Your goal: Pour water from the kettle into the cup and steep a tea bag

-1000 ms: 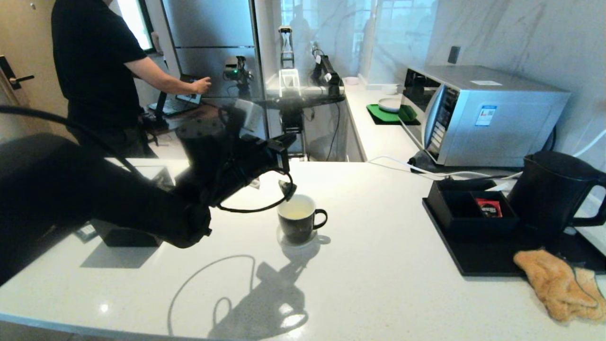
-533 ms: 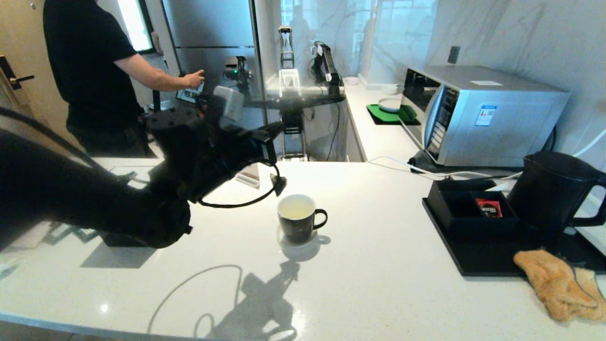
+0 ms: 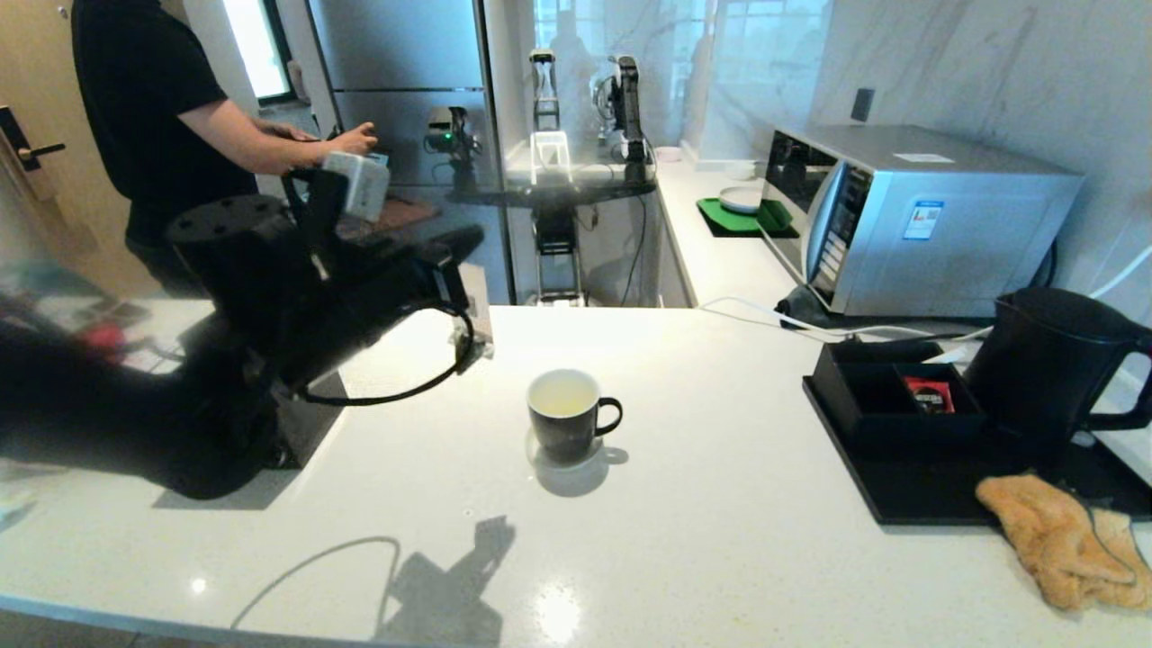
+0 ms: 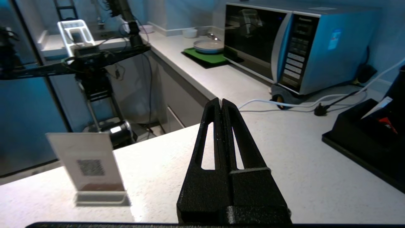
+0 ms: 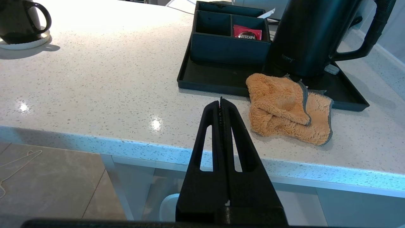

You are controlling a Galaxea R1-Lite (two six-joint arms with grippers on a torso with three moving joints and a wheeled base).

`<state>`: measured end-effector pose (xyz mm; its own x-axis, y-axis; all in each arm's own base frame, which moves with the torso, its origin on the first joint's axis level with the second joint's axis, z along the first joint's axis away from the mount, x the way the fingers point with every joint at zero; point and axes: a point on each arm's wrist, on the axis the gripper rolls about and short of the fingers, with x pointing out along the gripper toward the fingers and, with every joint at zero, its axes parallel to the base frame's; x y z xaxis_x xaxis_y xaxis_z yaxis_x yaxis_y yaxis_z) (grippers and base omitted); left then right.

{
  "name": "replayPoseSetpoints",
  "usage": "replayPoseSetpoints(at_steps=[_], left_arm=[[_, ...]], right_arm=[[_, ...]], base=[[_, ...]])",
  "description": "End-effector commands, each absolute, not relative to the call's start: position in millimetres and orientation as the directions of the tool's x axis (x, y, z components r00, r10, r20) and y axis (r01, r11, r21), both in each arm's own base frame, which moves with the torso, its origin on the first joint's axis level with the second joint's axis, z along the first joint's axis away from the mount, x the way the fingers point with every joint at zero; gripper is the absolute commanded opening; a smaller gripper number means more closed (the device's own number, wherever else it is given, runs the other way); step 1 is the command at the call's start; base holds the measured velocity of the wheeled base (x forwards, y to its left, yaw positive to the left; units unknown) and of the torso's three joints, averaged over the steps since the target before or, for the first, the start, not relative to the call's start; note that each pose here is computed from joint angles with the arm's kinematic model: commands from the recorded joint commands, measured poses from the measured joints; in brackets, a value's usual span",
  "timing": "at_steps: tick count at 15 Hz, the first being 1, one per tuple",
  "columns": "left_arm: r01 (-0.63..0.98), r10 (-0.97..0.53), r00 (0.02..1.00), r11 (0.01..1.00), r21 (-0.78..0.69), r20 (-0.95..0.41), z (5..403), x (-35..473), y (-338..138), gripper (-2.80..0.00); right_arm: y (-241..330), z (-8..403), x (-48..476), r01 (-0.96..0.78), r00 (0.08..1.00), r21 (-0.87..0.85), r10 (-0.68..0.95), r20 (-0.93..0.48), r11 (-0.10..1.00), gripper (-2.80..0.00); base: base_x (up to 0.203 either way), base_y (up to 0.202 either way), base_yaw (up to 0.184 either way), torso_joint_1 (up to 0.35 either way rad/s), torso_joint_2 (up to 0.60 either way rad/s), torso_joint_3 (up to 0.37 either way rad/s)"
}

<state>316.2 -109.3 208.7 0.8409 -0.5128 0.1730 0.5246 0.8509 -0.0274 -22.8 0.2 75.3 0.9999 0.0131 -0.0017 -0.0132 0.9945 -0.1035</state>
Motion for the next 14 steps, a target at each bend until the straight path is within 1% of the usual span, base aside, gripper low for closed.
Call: replayPoseSetpoints(at_steps=[1, 8, 14], left_arm=[[0.501, -0.487, 0.851, 0.865, -0.022, 0.196, 218, 304, -95, -2.8], [0.455, -0.443, 0.877, 0.89, -0.024, 0.188, 219, 285, -73, -2.8], [0.372, -0.362, 0.913, 0.928, -0.024, 0.188, 220, 285, -47, -2.8]], right_arm=[[0, 75, -23, -0.014, 1.0, -0.104, 0.014, -0.003, 0.994, -2.8], [0, 75, -23, -0.014, 1.0, -0.104, 0.014, -0.003, 0.994, -2.8], [0, 75, -23, -0.014, 1.0, -0.104, 0.014, -0.003, 0.994, -2.8]], base=[[0.0, 0.0, 0.0, 0.0, 0.0, 0.0], [0.0, 0.0, 0.0, 0.0, 0.0, 0.0], [0.0, 0.0, 0.0, 0.0, 0.0, 0.0]])
